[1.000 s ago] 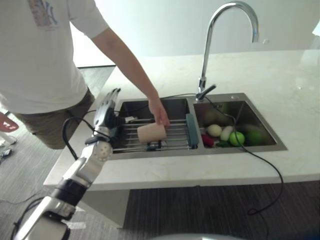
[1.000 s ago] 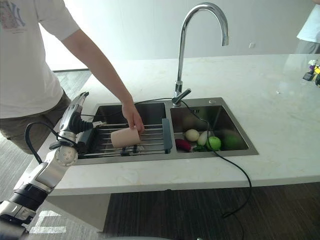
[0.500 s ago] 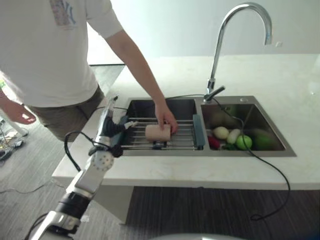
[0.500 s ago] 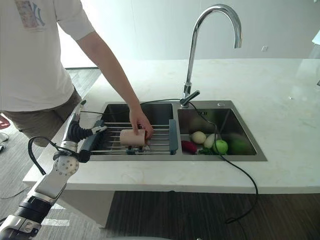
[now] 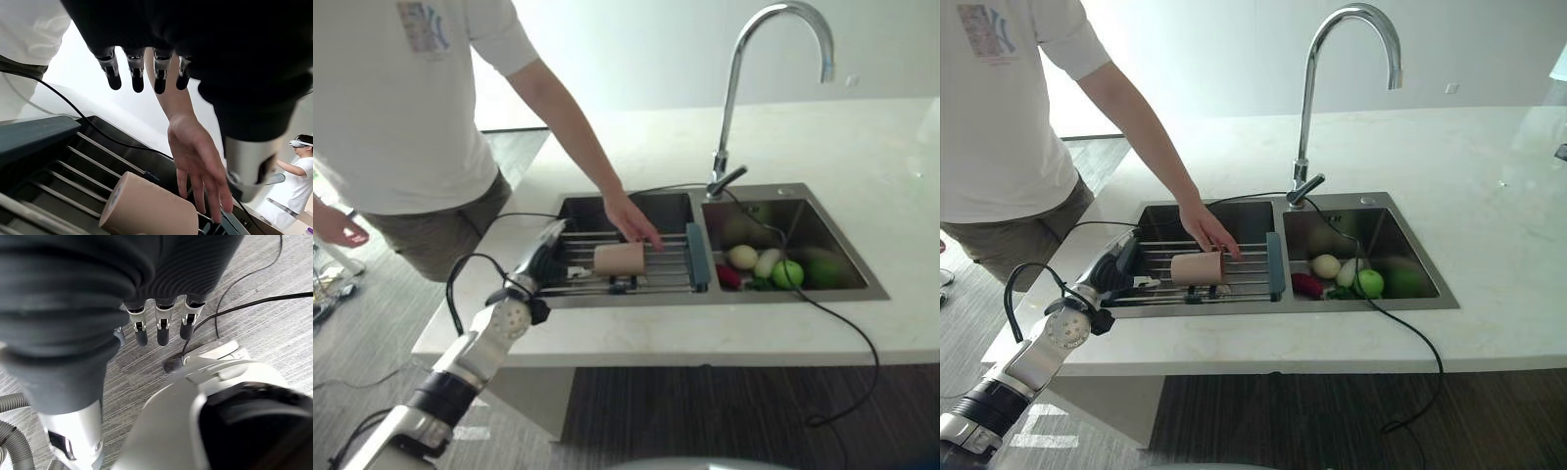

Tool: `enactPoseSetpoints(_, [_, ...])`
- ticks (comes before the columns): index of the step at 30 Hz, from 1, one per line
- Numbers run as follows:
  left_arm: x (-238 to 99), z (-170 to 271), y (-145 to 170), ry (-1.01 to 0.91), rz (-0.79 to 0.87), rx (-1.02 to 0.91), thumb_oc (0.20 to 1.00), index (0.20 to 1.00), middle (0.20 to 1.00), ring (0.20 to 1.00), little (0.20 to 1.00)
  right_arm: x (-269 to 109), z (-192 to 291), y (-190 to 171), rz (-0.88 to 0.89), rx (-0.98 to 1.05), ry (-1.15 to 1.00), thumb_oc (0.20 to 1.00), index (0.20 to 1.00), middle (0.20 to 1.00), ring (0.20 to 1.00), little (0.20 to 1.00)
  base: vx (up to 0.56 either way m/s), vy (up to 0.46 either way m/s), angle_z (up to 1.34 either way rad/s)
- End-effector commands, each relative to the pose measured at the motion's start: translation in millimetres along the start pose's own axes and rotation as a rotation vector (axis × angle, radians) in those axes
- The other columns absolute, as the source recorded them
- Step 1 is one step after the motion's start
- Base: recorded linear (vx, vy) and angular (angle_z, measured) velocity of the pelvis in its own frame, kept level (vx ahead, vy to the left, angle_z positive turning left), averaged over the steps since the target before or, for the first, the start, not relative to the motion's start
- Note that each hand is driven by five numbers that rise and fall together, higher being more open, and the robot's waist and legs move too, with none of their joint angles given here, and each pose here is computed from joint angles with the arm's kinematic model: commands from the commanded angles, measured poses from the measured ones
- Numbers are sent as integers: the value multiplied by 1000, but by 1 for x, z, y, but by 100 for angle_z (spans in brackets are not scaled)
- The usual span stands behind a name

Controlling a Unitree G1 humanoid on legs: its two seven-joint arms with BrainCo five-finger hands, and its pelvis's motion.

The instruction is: Place the dishes in the dishwasher.

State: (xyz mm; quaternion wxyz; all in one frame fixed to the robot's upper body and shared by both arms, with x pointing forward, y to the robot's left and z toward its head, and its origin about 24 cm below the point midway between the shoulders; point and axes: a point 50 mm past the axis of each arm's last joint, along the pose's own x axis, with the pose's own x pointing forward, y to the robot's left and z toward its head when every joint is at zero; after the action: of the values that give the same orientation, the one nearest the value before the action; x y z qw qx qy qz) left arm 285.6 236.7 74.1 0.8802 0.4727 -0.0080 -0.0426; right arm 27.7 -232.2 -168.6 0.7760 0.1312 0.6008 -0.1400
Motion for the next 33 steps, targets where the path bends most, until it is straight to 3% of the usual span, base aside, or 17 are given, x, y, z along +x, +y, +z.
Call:
enactPoseSetpoints(1, [29,28,53,-114,98,126,1000,1000,1000,1000,1000,1,18,-8,-16,-31,-17,1000,1000,1000,1000,1000,0,0,0])
enactPoseSetpoints(16, [39,35,67,-109,41,219,1000,1000,1000,1000,1000,0,44,-9,7,-20,-113,1000,1000,1000,1000,1000,-22,-4,-6])
enactPoseSetpoints(33, [57,49,103,-120,121,286,1000,1000,1000,1000,1000,-3,96,6,66,-36,-268,1000,1000,1000,1000,1000,-65,6,-8])
